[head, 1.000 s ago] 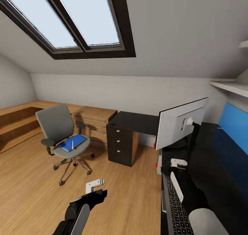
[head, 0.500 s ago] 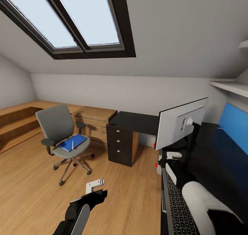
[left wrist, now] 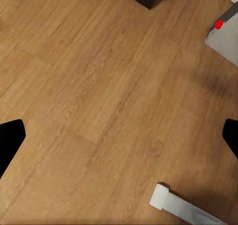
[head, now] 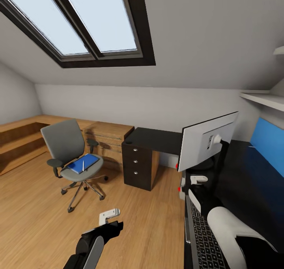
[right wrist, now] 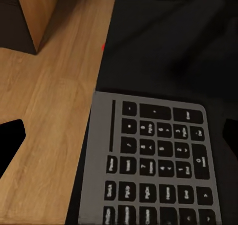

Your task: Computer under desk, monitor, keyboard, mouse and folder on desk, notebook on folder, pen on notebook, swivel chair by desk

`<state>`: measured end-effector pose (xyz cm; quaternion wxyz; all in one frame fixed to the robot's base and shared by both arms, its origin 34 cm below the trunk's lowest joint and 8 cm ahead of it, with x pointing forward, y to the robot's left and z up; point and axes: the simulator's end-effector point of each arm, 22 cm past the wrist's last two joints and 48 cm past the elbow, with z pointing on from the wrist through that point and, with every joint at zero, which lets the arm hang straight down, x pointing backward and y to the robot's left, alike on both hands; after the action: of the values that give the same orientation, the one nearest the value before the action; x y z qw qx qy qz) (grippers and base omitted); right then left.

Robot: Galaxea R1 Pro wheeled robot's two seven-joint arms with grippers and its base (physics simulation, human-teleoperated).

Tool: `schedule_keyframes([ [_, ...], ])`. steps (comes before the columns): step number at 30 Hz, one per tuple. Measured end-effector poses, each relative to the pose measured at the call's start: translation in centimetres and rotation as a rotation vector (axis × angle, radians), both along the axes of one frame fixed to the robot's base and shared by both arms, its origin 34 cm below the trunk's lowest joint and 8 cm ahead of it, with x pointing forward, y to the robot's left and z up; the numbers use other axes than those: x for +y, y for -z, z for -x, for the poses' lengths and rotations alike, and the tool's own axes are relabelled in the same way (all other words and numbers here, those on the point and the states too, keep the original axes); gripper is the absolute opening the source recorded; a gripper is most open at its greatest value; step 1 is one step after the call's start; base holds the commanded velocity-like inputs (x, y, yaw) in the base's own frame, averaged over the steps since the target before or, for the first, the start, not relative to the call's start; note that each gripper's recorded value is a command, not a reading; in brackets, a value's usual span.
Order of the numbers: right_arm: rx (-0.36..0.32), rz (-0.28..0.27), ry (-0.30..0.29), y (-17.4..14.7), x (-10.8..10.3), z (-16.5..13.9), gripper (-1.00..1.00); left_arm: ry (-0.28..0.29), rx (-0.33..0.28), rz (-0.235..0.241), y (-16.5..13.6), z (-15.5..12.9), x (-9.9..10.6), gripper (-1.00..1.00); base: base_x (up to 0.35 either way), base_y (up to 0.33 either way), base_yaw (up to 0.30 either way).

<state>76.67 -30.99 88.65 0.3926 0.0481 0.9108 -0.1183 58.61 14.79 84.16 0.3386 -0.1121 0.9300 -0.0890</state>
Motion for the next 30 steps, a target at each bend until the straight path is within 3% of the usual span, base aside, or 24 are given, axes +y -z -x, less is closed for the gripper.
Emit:
schedule_keyframes([
  [20,0.07,0.071,0.0,2.4,-0.8,1.8,1.0,0.001,0.001,0.002,0.0,0.0,-0.1,1.0,0.0,0.0,0.0],
  [30,0.062,0.077,-0.005,3.0,-0.9,1.7,1.0,-0.002,-0.044,0.024,-1.4,-0.9,-0.8,1.0,0.0,0.0,0.0],
])
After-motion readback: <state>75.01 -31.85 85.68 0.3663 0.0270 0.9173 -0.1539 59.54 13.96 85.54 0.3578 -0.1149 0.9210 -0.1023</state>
